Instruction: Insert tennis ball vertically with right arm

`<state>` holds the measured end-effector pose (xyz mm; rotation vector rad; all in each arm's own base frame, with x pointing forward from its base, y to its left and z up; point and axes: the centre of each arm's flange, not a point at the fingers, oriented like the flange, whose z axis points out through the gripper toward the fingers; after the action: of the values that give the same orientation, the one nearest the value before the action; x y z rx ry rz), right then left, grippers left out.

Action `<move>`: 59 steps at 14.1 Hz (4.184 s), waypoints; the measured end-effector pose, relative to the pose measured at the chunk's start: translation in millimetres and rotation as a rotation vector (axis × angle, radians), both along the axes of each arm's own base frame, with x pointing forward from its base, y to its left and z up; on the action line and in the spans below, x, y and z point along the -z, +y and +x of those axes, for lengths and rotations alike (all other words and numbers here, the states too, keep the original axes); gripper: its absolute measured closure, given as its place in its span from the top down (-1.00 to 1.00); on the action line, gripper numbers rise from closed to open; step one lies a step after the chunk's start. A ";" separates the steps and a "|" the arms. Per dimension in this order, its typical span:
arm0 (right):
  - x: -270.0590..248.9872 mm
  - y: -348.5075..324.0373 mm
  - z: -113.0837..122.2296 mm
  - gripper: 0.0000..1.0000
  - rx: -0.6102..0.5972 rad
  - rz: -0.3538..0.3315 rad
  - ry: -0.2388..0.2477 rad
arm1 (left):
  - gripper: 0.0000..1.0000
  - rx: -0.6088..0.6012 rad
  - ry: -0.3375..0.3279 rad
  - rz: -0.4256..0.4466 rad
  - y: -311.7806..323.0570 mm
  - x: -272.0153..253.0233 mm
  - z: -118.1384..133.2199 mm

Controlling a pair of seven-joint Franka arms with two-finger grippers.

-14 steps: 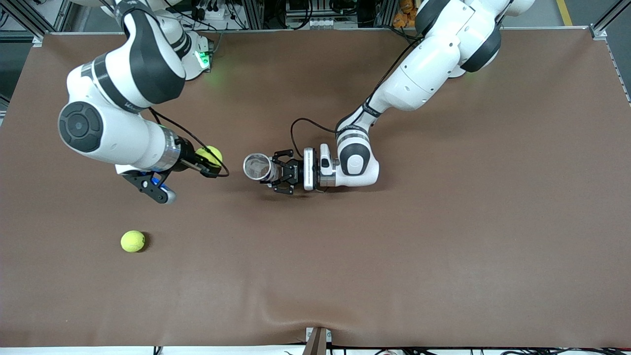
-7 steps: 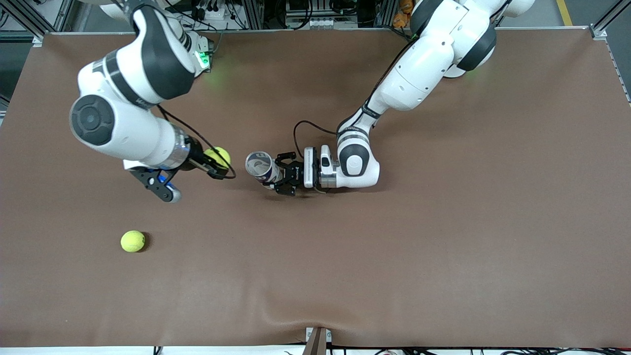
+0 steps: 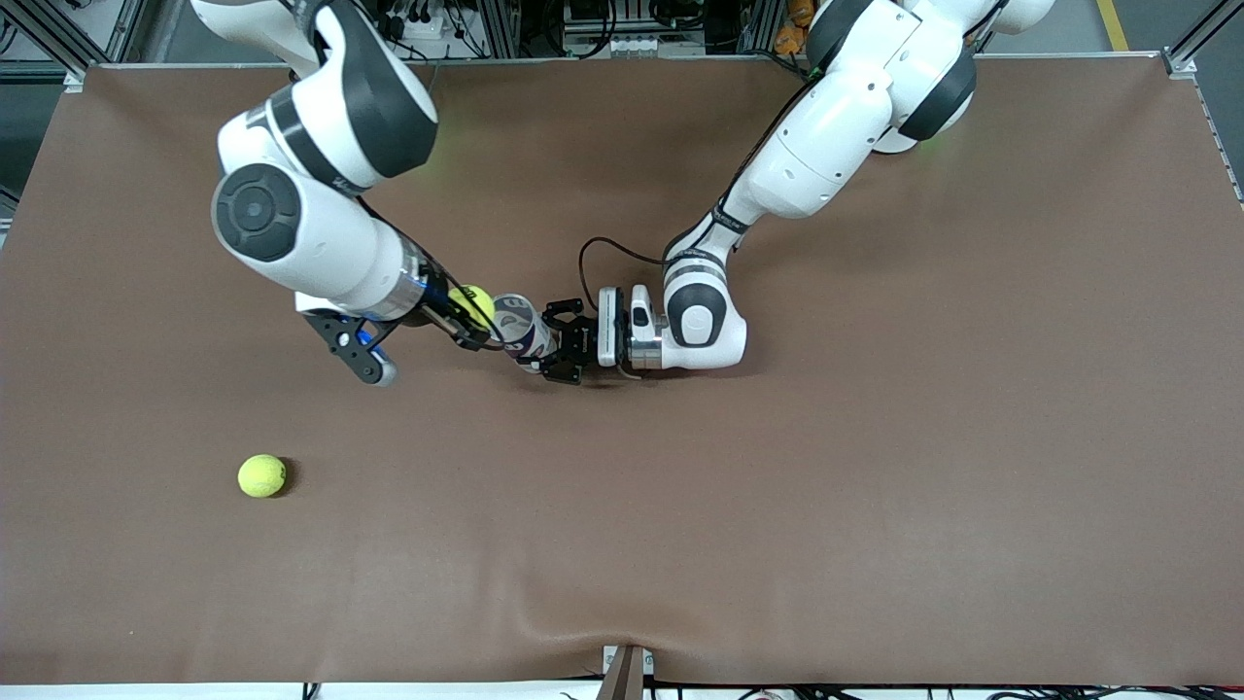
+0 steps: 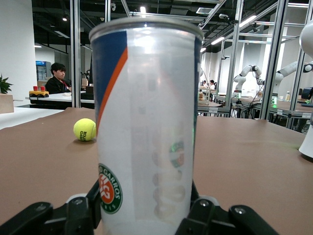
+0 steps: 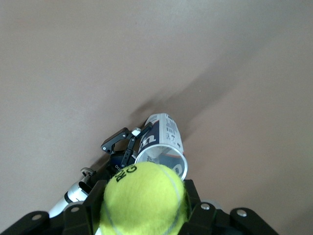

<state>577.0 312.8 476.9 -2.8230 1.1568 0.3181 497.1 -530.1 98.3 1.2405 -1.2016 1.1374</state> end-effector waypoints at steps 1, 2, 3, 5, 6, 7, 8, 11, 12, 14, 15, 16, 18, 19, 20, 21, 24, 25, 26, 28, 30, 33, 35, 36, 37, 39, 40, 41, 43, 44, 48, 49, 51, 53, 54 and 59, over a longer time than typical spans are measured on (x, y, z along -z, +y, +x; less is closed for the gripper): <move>7.9 11.9 -5.6 0.36 -0.002 -0.035 0.001 | 0.30 -0.003 -0.005 -0.003 -0.4 0.6 -0.6; 18.0 24.9 -12.7 0.36 -0.008 -0.077 0.003 | 0.30 -0.004 -0.007 -0.006 -1.0 1.1 -1.4; 29.1 38.8 -21.0 0.36 -0.014 -0.113 0.007 | 0.31 -0.005 -0.008 -0.008 -1.4 1.5 -1.8; 46.9 57.0 -32.0 0.36 -0.014 -0.153 0.020 | 0.32 -0.005 -0.008 -0.009 -1.4 1.7 -1.9; 52.1 58.1 -32.8 0.36 -0.013 -0.163 0.024 | 0.35 -0.005 -0.008 -0.009 -1.5 1.8 -2.0; 56.4 55.1 -32.0 0.36 -0.012 -0.176 0.027 | 0.35 -0.005 -0.008 -0.010 -1.5 1.9 -2.0; 60.5 50.6 -30.9 0.36 -0.009 -0.190 0.028 | 0.36 -0.005 -0.008 -0.010 -1.5 1.9 -2.1; 70.7 43.8 -31.1 0.36 -0.002 -0.216 0.038 | 0.36 -0.004 -0.008 -0.011 -1.6 2.1 -2.2; 72.5 43.5 -31.2 0.36 0.014 -0.226 0.034 | 0.36 -0.004 -0.007 -0.011 -1.6 2.1 -2.2; 74.5 45.9 -32.0 0.36 0.029 -0.259 0.006 | 0.36 -0.004 -0.007 -0.012 -1.6 2.2 -2.4; 77.0 48.5 -34.3 0.36 0.030 -0.271 0.002 | 0.37 -0.003 -0.007 -0.012 -1.7 2.2 -2.5; 79.4 50.9 -36.5 0.36 0.031 -0.276 0.002 | 0.37 -0.003 -0.007 -0.012 -1.8 2.2 -2.6; 82.3 53.4 -38.3 0.36 0.043 -0.283 0.004 | 0.37 -0.003 -0.007 -0.012 -2.0 2.3 -2.8; 83.0 53.6 -38.4 0.44 0.050 -0.285 0.005 | 0.37 -0.003 -0.007 -0.013 -2.0 2.3 -2.8; 83.1 53.6 -38.4 0.66 0.054 -0.286 0.004 | 0.37 -0.003 -0.007 -0.013 -2.0 2.3 -2.8; 83.1 53.6 -38.3 0.83 0.056 -0.287 0.004 | 0.37 -0.003 -0.007 -0.013 -2.1 2.4 -3.0; 83.0 54.4 -38.8 1.00 0.055 -0.287 0.003 | 0.37 -0.003 -0.006 -0.013 -2.1 2.5 -3.0; 83.0 54.5 -38.8 1.00 0.055 -0.288 0.003 | 0.38 -0.002 -0.006 -0.013 -2.1 2.5 -3.0; 82.9 54.3 -38.6 1.00 0.056 -0.288 0.002 | 0.38 -0.002 -0.006 -0.013 -2.1 2.5 -3.0; 82.4 51.8 -36.6 1.00 0.056 -0.291 -0.002 | 0.38 -0.002 -0.006 -0.013 -2.1 2.5 -3.1; 79.2 38.4 -28.1 1.00 0.032 -0.290 -0.003 | 0.41 -0.002 -0.006 -0.013 -2.3 2.6 -3.2; 67.0 -10.9 -3.0 1.00 -0.023 -0.272 0.010 | 0.49 0.000 -0.004 -0.017 -2.7 3.2 -4.1; 57.2 -50.2 13.5 1.00 -0.072 -0.251 0.017 | 0.60 0.000 -0.001 -0.018 -2.8 4.1 -4.9; 53.3 -71.9 21.0 1.00 -0.103 -0.239 0.021 | 0.67 0.000 0.002 -0.015 -2.1 6.7 -6.1; 50.8 -93.6 28.5 1.00 -0.138 -0.226 0.023 | 0.67 0.001 0.006 -0.011 -1.2 10.1 -7.3; 48.9 -139.5 43.6 1.00 -0.218 -0.197 0.024 | 0.73 0.000 0.010 -0.004 1.0 17.1 -9.0; 49.0 -164.7 50.0 1.00 -0.258 -0.182 0.025 | 0.74 0.000 0.010 -0.002 1.8 19.3 -9.4; 50.0 -191.6 55.8 1.00 -0.297 -0.168 0.027 | 0.74 0.000 0.011 -0.001 2.2 20.1 -9.5; 59.9 -244.7 65.3 1.00 -0.385 -0.134 0.038 | 0.74 0.000 0.011 0.000 2.2 20.3 -9.6; 69.2 -268.7 70.8 1.00 -0.432 -0.119 0.035 | 0.74 0.000 0.011 0.000 2.2 20.3 -9.6; 122.5 -331.0 94.9 1.00 -0.653 -0.088 0.006 | 0.71 0.000 0.010 -0.001 2.1 20.2 -9.7; 135.6 -338.8 101.0 1.00 -0.717 -0.075 0.006 | 0.72 0.000 0.010 -0.001 2.1 20.3 -9.7; 158.1 -350.1 113.1 1.00 -0.848 -0.047 0.006 | 0.69 0.000 0.010 0.000 2.0 20.3 -9.7; 175.0 -352.9 124.1 1.00 -0.948 -0.039 -0.020 | 0.67 0.000 0.010 0.000 2.1 20.3 -9.7; 179.6 -350.8 129.5 1.00 -0.997 -0.043 -0.045 | 0.67 0.000 0.010 -0.001 2.1 20.2 -9.7; 210.1 -356.1 148.7 1.00 -1.230 -0.081 -0.161 | 0.67 0.000 0.010 -0.001 2.1 20.2 -9.6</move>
<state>725.7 -43.2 266.8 -3.1320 -0.7155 0.0712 487.5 -528.1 78.2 1.2445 -1.1937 1.1303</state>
